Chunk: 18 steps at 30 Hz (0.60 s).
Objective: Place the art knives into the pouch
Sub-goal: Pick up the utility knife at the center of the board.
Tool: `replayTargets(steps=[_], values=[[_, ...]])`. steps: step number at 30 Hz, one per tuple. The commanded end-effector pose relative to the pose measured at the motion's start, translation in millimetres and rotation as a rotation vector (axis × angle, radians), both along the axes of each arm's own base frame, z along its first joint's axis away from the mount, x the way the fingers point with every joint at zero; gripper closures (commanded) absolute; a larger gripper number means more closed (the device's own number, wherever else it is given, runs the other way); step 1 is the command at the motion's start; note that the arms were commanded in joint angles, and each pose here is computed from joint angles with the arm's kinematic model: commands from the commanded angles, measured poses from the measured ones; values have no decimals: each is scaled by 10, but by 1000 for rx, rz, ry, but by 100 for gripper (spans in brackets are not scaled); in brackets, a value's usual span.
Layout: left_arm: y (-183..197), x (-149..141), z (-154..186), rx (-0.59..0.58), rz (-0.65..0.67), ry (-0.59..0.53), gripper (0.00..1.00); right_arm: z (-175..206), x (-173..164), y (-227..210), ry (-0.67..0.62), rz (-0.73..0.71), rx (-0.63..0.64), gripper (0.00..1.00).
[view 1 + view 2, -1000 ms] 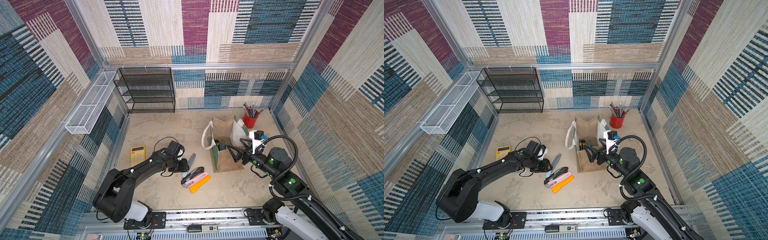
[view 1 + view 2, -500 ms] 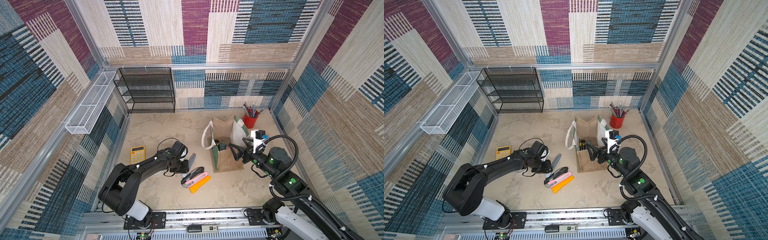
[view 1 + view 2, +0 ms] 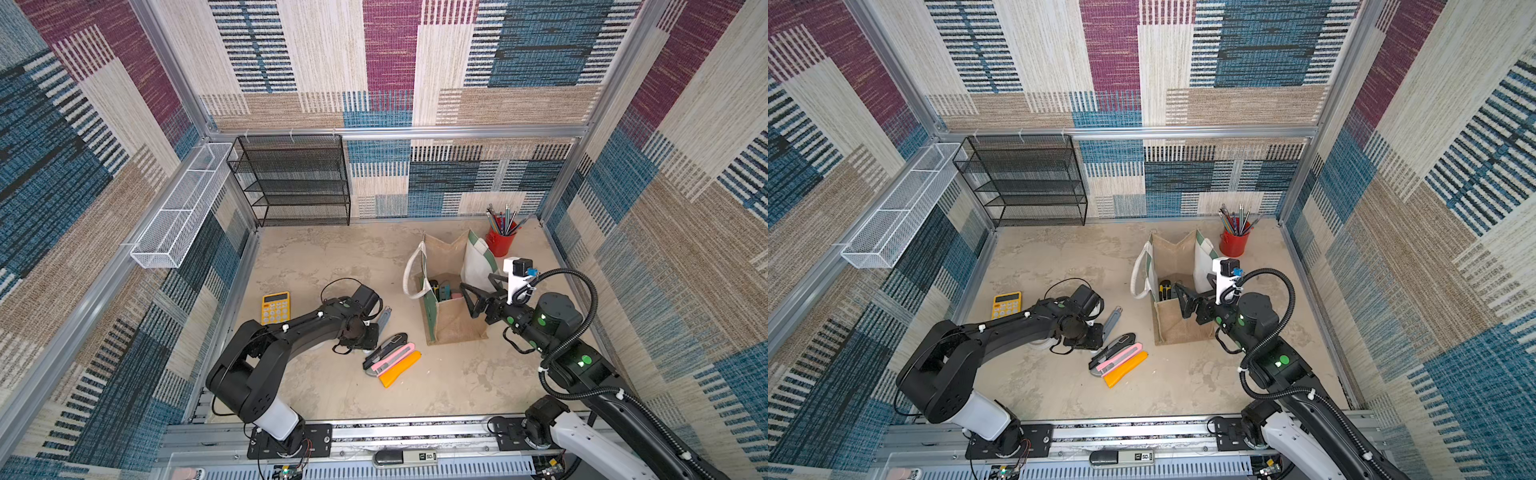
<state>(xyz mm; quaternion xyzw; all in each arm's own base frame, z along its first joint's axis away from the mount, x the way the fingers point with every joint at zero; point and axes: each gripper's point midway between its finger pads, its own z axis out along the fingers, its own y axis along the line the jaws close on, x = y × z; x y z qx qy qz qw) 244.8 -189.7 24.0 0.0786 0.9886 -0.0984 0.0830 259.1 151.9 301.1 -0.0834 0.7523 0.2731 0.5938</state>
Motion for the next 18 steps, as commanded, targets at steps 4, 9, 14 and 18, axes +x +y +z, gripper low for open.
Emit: replayTargets(steps=[4, 9, 14, 18], values=[[78, -22, -67, 85, -27, 3, 62, 23, 2, -70, -6, -35, -4, 1], [110, -25, -141, 116, -27, 17, 62, 57, -15, -78, -15, -35, 2, 1], [128, -31, -197, 133, -31, 31, 62, 87, -26, -93, -21, -39, 7, 0], [168, -31, -221, 161, -31, 36, 69, 76, -20, -104, -19, -47, 6, 1]])
